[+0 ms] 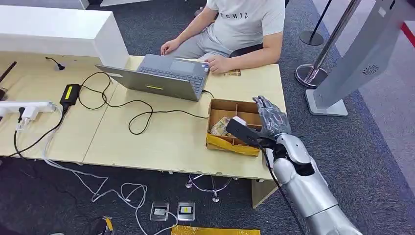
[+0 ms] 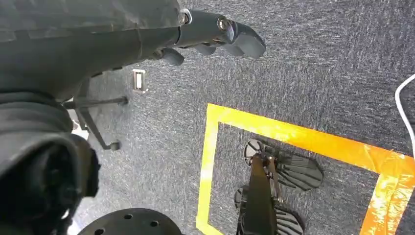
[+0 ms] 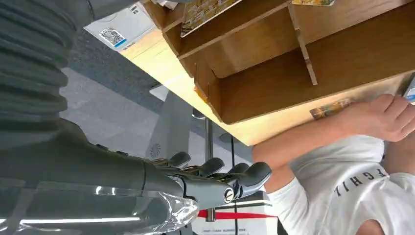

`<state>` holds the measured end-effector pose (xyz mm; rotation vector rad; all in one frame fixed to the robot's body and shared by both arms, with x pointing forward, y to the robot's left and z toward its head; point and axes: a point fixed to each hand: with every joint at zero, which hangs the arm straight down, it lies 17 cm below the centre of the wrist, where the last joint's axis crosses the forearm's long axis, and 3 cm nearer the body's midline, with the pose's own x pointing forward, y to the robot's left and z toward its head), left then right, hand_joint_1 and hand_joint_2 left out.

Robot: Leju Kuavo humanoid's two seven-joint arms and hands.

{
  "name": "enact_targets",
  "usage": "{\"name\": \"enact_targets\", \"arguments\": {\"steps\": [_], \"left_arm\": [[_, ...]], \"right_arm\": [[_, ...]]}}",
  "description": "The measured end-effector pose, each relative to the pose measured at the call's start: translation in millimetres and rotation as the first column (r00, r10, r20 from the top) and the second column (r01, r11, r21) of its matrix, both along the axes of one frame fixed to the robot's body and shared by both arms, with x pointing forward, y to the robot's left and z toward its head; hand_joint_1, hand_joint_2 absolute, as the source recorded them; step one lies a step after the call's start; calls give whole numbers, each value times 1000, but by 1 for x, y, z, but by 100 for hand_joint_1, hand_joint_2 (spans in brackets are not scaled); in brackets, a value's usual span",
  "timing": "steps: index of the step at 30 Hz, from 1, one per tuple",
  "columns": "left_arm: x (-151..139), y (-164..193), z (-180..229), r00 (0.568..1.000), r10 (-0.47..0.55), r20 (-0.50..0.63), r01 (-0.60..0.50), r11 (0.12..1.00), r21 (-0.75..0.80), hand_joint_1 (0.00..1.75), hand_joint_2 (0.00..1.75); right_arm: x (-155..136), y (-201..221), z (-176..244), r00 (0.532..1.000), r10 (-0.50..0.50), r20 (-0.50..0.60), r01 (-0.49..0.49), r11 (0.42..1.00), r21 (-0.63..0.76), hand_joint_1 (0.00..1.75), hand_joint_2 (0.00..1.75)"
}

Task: Pass the card to the sensor for recognition and then transmit it.

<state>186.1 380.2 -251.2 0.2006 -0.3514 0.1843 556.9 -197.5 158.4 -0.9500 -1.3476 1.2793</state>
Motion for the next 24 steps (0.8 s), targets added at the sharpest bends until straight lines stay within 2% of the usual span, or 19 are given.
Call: {"name": "enact_targets", "arguments": {"steps": [24], "left_arm": [[4, -1, 1, 1000, -9, 6, 9, 1000, 0, 0, 0]], "right_arm": [[1, 1, -35, 998, -9, -63, 9, 1000, -3, 0, 175]]}}
